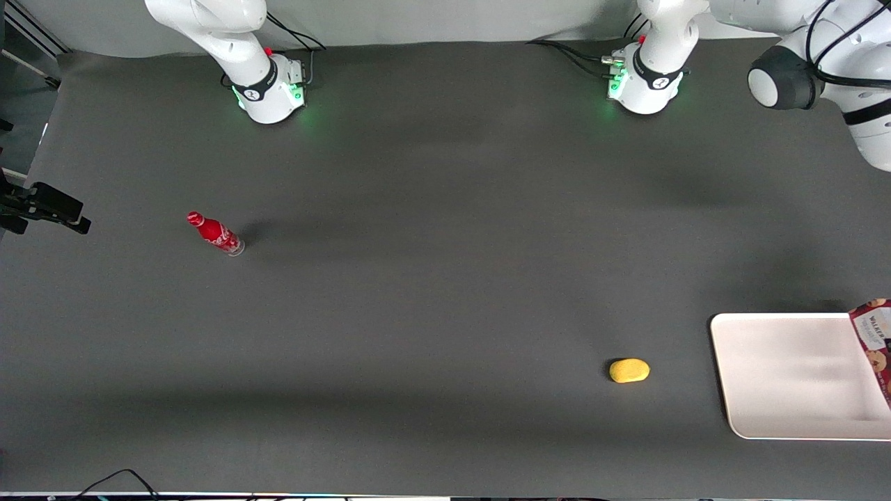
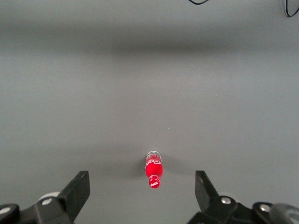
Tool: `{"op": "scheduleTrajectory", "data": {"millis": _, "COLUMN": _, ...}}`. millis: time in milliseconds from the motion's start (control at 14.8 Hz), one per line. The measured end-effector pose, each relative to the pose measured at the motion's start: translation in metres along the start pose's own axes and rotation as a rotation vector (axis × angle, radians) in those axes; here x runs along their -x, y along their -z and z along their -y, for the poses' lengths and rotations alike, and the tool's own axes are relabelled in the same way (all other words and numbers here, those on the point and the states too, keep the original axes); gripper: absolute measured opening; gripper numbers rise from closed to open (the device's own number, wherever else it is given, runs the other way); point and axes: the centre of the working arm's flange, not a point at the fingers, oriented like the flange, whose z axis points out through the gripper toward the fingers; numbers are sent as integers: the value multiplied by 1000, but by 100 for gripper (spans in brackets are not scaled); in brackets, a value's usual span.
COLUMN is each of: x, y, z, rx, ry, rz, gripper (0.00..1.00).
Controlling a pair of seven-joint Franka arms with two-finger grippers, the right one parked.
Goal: Place red cookie box on tray
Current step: 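Carry the box over the white tray and lower it onto it, then open the left gripper to release the box on the tray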
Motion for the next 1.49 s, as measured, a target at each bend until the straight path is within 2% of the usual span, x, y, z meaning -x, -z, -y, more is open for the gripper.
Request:
{"op": "scheduleTrajectory", "data": {"millis": 135, "x": 3, "y": -18, "z": -3, "rx": 34, "ry": 30, "rz": -5, "gripper": 6}}
{"op": "scheduleTrajectory", "data": {"millis": 541, "x": 6, "y": -18, "z": 5, "rx": 41, "ry": 81, "rz": -19, "gripper": 7}}
{"op": "scheduleTrajectory", "data": {"millis": 676, "x": 8, "y": -22, "z": 6, "rx": 41, "ry": 87, "rz": -18, "gripper": 22}}
{"op": "scheduleTrajectory", "data": {"millis": 811, "x": 11, "y": -28, "z": 10, "rx": 38, "ry": 94, "rz": -16, "gripper": 44}}
{"op": "scheduleTrajectory", "data": {"millis": 1149, "x": 11, "y": -27, "z": 14, "rx": 39, "ry": 110, "rz": -38, "gripper": 95}}
{"op": "scheduleTrajectory", "data": {"millis": 1216, "x": 9, "y": -21, "z": 15, "rx": 40, "ry": 113, "rz": -44, "gripper": 100}}
{"op": "scheduleTrajectory", "data": {"millis": 1284, "x": 6, "y": -10, "z": 15, "rx": 51, "ry": 115, "rz": -44, "gripper": 100}}
{"op": "scheduleTrajectory", "data": {"millis": 1486, "x": 4, "y": 45, "z": 12, "rx": 132, "ry": 136, "rz": -1, "gripper": 100}}
